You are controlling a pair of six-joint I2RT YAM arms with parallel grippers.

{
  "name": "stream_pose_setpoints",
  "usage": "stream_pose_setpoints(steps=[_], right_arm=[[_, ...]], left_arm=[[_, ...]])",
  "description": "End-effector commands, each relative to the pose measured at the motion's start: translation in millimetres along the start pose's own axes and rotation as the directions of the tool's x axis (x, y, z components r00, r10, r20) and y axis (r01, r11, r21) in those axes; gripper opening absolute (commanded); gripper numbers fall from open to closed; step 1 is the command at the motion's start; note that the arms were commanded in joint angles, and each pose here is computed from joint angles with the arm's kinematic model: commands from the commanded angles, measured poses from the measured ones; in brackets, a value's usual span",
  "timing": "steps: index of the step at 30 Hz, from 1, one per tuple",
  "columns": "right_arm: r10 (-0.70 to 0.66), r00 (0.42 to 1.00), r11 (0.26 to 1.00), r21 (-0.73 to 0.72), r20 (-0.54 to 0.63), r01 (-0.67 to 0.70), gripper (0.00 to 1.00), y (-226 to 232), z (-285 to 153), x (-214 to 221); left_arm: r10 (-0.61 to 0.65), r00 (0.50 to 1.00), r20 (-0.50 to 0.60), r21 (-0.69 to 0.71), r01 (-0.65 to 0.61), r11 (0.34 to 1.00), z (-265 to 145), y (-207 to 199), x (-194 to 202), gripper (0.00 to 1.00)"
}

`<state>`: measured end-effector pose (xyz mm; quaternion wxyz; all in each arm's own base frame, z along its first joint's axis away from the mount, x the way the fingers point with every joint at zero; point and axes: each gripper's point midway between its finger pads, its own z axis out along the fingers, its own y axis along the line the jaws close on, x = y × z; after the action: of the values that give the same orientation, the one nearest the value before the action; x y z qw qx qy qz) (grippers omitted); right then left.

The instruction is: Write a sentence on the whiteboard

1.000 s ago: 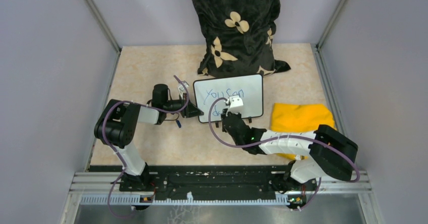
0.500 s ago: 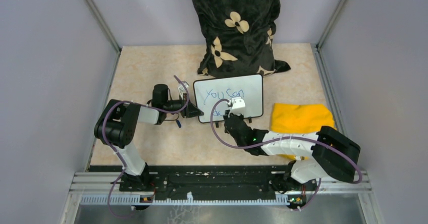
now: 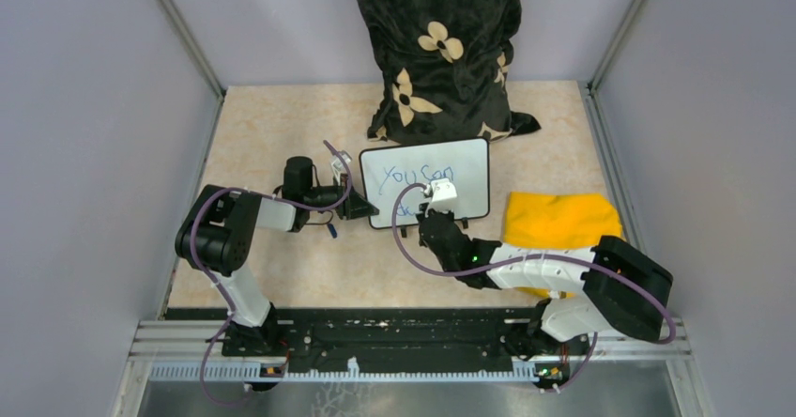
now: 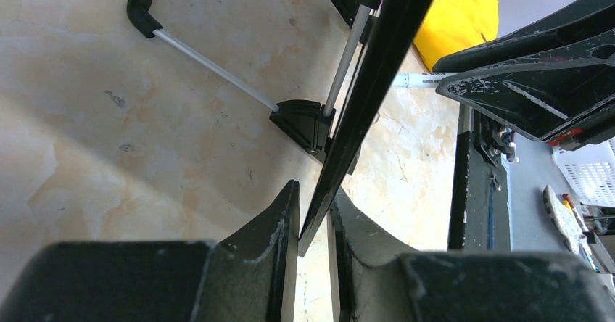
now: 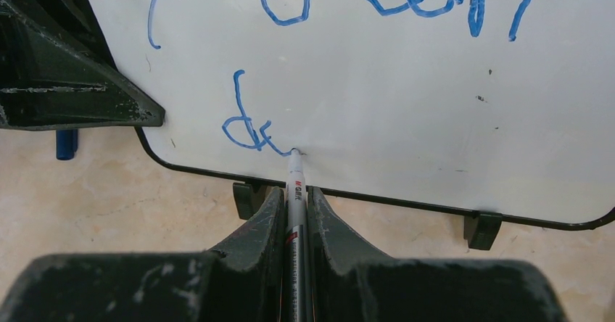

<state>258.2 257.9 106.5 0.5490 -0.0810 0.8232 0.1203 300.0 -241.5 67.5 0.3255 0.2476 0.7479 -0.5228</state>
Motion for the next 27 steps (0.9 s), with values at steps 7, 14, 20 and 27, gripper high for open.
stream_pose_setpoints(steps=[7, 14, 20, 27], right_arm=[[0.036, 0.995, 0.999, 0.012, 0.094, -0.037, 0.0, 3, 4, -45], [0.028, 0.994, 1.0, 0.004, 0.101, -0.029, 0.0, 8, 5, -50], [0.028, 0.995, 1.0, -0.013, 0.096, -0.027, 0.0, 14, 9, -50], [0.03, 0.996, 0.999, -0.033, 0.084, -0.027, 0.0, 20, 11, -48]], left_arm=[[0.026, 1.0, -0.003, -0.013, -0.027, 1.0, 3, 7, -2, 0.25], [0.025, 1.0, -0.004, -0.012, -0.025, 1.0, 3, 6, -1, 0.25], [0.026, 1.0, -0.004, -0.012, -0.026, 1.0, 4, 6, -2, 0.25], [0.028, 1.0, -0.003, -0.011, -0.028, 1.0, 4, 6, -2, 0.25]])
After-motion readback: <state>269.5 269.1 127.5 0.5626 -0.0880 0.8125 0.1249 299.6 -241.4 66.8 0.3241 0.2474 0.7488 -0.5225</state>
